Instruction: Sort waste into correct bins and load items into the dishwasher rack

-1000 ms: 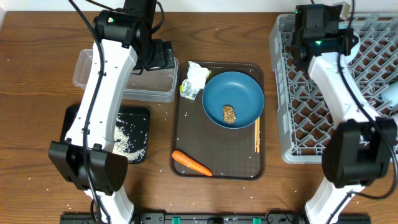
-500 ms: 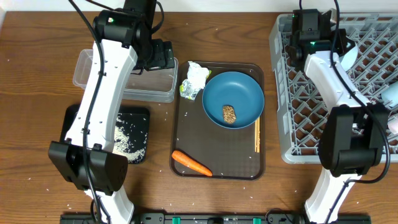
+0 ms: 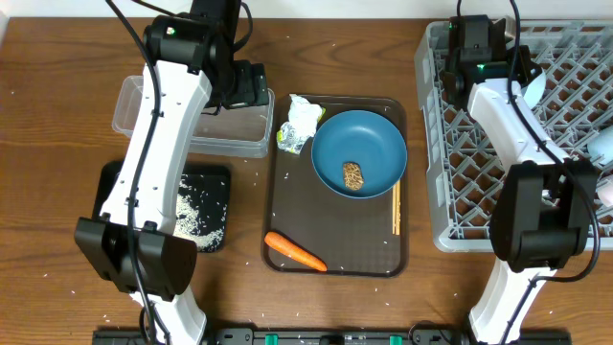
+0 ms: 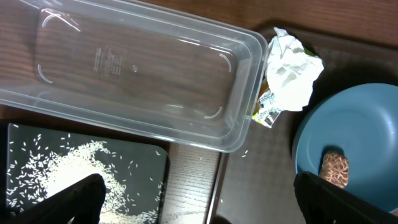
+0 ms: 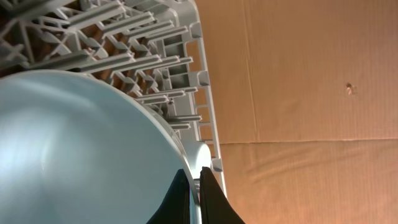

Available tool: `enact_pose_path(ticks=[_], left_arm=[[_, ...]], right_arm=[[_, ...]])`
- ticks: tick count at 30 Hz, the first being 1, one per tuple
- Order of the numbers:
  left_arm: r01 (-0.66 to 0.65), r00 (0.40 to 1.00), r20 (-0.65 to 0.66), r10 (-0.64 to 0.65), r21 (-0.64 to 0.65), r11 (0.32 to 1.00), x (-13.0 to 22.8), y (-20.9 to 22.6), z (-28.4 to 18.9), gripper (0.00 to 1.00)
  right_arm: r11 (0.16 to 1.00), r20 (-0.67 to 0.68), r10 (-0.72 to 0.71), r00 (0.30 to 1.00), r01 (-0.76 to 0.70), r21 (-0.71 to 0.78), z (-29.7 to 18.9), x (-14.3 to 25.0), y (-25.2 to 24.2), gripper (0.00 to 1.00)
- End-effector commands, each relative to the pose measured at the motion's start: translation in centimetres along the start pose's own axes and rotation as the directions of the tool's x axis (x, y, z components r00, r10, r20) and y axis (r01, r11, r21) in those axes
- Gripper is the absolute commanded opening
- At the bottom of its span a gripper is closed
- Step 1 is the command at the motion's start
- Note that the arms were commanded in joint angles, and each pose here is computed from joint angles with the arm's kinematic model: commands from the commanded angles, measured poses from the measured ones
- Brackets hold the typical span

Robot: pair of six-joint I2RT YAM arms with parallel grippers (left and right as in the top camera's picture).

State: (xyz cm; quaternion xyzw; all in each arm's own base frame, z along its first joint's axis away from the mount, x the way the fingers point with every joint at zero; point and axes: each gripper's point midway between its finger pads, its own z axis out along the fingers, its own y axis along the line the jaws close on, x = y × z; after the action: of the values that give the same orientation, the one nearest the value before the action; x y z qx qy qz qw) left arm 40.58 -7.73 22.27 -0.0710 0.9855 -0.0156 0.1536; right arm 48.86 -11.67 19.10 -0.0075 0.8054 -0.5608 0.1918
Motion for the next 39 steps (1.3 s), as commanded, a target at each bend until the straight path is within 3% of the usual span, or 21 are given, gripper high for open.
enact_pose_path(ticks=[1,12,39], left_arm=[[-0.013,1.0,0.022,0.013,-0.006,1.0,-0.2,0.3,-0.8,0.98],[-0.013,1.0,0.022,0.013,-0.006,1.0,-0.2,0.3,-0.8,0.98],[-0.013,1.0,0.022,0.013,-0.006,1.0,-0.2,0.3,-0.8,0.98]], right_arm=[[0.999,0.0,-0.042,0.999,0.042,-0.012,-0.2,0.4,1.5,0.01],[0.996,0.015,-0.087,0.996,0.087,-0.026,-0.8,0.4,2.5,0.01],[0.952,0.185,-0.169,0.968,0.209,-0.224,-4.2,-2.0,7.4,0.02]])
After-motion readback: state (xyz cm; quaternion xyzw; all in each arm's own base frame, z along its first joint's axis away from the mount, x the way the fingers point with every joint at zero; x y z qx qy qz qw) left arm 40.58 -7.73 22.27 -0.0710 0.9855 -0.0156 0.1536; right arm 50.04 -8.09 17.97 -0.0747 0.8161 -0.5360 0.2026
